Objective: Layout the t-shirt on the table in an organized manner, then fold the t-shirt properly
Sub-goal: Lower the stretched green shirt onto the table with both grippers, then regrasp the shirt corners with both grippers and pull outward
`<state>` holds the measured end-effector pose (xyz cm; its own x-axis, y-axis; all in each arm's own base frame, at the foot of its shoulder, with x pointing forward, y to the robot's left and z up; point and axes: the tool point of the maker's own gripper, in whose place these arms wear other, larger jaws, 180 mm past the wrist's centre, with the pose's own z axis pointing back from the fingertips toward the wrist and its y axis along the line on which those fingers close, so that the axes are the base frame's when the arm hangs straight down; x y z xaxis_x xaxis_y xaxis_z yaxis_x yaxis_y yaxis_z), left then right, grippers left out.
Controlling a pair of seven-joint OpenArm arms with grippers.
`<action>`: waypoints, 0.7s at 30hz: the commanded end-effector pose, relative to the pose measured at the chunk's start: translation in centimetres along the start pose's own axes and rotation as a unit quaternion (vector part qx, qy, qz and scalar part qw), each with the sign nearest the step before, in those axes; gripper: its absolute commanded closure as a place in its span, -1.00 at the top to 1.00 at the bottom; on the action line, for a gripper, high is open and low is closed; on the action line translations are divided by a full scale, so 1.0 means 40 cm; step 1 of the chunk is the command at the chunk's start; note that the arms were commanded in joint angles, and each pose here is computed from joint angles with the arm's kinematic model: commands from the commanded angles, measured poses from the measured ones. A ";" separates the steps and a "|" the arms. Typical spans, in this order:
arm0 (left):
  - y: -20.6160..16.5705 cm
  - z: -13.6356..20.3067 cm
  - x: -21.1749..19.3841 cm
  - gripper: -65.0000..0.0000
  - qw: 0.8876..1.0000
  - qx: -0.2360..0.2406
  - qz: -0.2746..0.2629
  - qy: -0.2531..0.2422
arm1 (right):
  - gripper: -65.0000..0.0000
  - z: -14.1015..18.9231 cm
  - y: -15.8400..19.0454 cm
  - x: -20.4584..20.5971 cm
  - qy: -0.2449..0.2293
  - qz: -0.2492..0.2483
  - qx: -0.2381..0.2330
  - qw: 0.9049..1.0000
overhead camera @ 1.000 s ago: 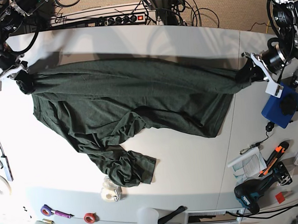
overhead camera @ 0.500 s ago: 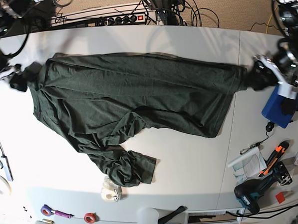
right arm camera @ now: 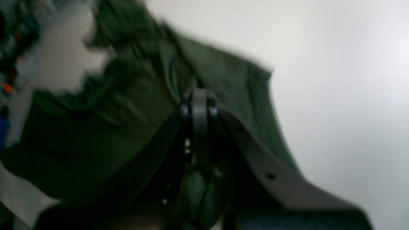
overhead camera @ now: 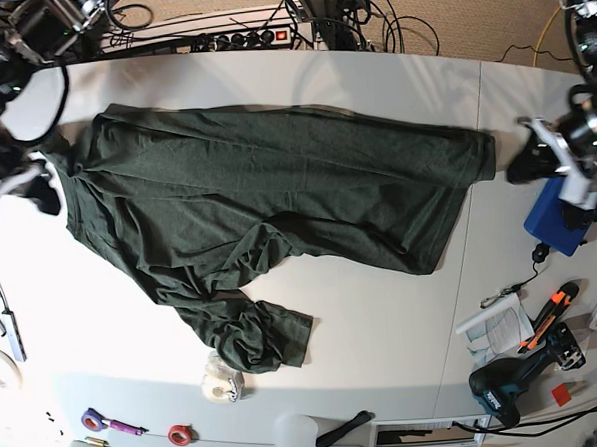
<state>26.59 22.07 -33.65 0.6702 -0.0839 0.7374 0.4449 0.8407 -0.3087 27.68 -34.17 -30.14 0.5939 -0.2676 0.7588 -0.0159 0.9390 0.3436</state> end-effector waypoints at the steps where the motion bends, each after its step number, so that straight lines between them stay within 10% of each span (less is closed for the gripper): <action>1: -0.007 -0.004 0.042 -1.00 1.000 -0.005 -0.018 -0.017 | -1.00 0.003 0.011 0.041 -0.018 0.020 0.005 1.000; 21: 0.011 -0.168 -0.239 -1.00 0.980 0.049 -0.030 0.190 | -1.00 -0.032 -0.023 -0.182 0.090 0.027 -0.069 0.993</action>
<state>27.71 17.21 -41.61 0.7404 -0.1908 0.6445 0.4538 0.8493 -0.2699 23.55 -32.18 -38.04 0.7593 -0.1995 0.6194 0.0630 0.9699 0.2351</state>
